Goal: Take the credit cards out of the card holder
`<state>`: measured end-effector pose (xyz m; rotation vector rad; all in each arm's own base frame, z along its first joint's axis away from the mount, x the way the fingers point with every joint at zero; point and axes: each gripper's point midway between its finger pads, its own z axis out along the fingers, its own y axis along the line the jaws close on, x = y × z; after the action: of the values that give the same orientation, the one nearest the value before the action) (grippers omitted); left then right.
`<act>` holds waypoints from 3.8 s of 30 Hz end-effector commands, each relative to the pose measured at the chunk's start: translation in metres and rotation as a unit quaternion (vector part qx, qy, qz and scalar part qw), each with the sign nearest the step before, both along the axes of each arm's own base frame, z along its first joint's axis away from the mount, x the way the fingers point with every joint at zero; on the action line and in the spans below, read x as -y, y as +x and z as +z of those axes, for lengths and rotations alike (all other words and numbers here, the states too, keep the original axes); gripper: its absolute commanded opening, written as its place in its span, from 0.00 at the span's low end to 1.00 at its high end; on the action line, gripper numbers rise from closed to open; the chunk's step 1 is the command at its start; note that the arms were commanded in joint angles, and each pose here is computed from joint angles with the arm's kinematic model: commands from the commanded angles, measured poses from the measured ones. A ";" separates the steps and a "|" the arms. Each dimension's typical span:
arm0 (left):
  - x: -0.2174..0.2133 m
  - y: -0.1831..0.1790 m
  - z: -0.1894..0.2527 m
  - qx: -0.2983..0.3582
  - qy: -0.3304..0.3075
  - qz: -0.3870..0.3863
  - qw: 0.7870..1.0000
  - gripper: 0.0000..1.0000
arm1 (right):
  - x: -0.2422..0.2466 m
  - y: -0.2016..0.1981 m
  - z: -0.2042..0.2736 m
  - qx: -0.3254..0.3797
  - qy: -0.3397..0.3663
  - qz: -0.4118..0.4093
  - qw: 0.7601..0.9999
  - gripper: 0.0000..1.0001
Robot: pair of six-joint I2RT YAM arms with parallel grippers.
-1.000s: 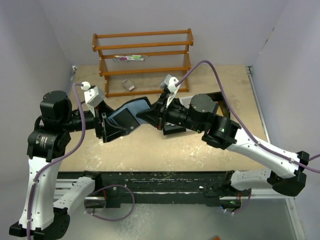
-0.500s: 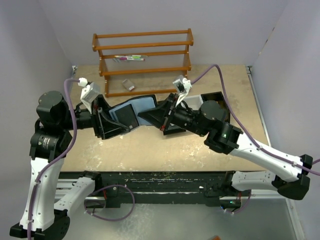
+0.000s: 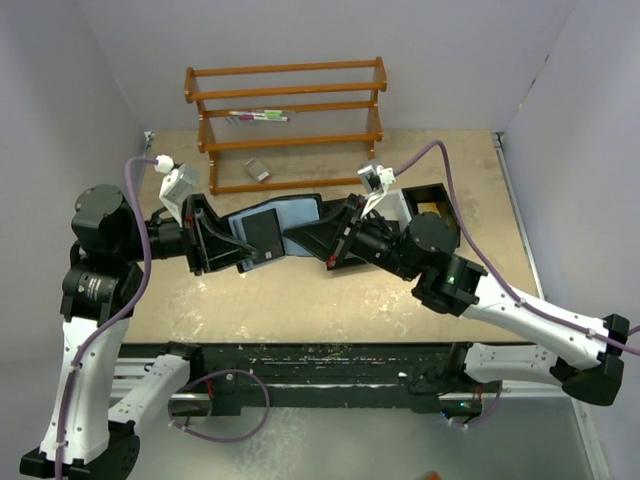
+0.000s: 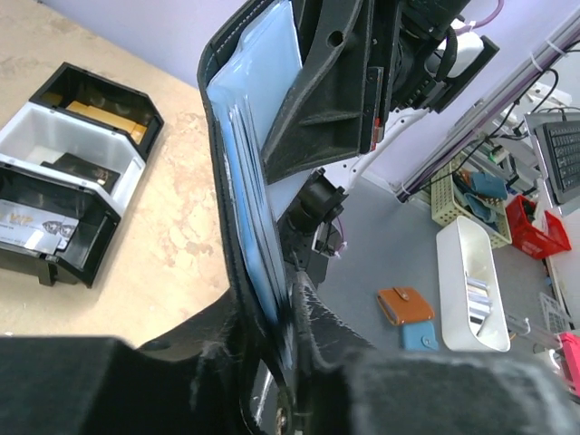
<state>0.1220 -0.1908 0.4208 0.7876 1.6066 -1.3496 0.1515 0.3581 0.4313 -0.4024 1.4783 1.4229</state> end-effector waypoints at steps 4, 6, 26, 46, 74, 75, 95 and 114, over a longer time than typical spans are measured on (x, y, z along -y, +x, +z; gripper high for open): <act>0.004 0.001 0.000 -0.014 -0.010 -0.027 0.999 0.09 | 0.012 -0.011 0.027 -0.006 0.078 0.015 0.997 0.00; 0.005 0.000 -0.002 -0.026 -0.011 -0.039 0.999 0.07 | 0.014 -0.012 0.027 -0.009 0.082 0.015 0.996 0.00; 0.006 -0.020 0.002 -0.082 -0.021 -0.138 0.987 0.00 | 0.042 0.041 -0.030 -0.085 -0.047 0.013 0.995 0.67; -0.018 0.070 -0.061 -0.045 0.132 0.105 0.985 0.00 | 0.040 0.004 0.045 0.021 -0.024 0.078 0.996 0.67; 0.004 -0.016 -0.010 -0.045 0.008 -0.133 0.990 0.00 | -0.003 -0.023 -0.023 -0.004 -0.048 0.238 0.970 0.46; 0.004 -0.017 -0.009 -0.046 0.006 -0.136 0.990 0.00 | -0.003 -0.023 -0.021 -0.002 -0.044 0.239 0.970 0.46; 0.002 -0.035 0.002 -0.056 -0.012 -0.172 0.983 0.01 | 0.000 -0.003 0.000 0.008 -0.043 0.192 0.980 0.44; 0.002 -0.033 -0.002 -0.064 -0.012 -0.171 0.983 0.04 | -0.010 -0.002 0.003 0.002 -0.018 0.213 0.977 0.17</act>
<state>0.1168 -0.1944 0.4027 0.8907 1.7104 -1.6028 0.1502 0.3662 0.4198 -0.7910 1.5630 1.6819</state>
